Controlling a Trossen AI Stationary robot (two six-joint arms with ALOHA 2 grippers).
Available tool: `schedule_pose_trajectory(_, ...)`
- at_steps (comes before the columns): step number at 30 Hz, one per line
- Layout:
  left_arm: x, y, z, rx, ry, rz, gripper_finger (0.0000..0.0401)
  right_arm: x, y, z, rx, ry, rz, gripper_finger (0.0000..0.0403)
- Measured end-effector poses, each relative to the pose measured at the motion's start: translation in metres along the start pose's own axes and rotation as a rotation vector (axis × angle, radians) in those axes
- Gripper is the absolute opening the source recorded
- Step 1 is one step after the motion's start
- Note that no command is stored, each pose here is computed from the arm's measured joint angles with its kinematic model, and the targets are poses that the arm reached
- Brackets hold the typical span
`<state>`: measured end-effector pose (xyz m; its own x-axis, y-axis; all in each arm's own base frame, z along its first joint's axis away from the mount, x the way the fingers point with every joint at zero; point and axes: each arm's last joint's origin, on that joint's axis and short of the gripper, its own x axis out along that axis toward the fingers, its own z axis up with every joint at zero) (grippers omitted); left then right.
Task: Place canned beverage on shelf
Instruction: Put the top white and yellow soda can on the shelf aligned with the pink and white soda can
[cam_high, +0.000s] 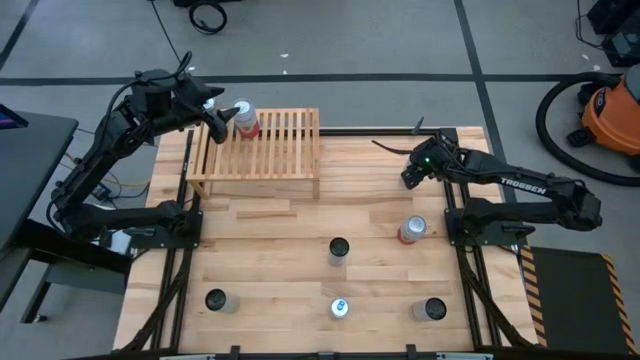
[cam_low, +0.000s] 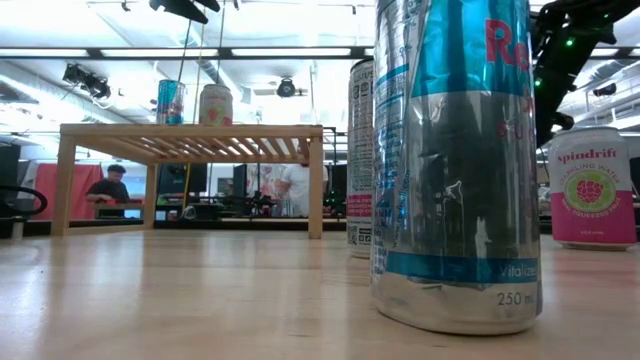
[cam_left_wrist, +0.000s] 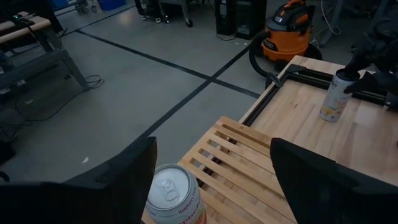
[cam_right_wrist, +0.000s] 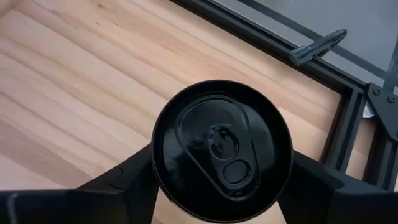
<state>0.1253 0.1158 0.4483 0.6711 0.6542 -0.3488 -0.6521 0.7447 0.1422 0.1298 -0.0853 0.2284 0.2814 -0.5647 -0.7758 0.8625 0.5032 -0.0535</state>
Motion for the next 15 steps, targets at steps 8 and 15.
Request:
schedule_pose_trajectory(8,0.0,0.0,0.0,0.0,0.0,0.0,0.0314,-0.029,0.004,0.031,0.028,-0.073,0.126,0.0262)
schedule_pose_trajectory(15,0.0,0.0,0.0,0.001,0.001,0.0,0.0314,-0.06,0.01,0.075,-0.008,-0.187,0.171,0.0262)
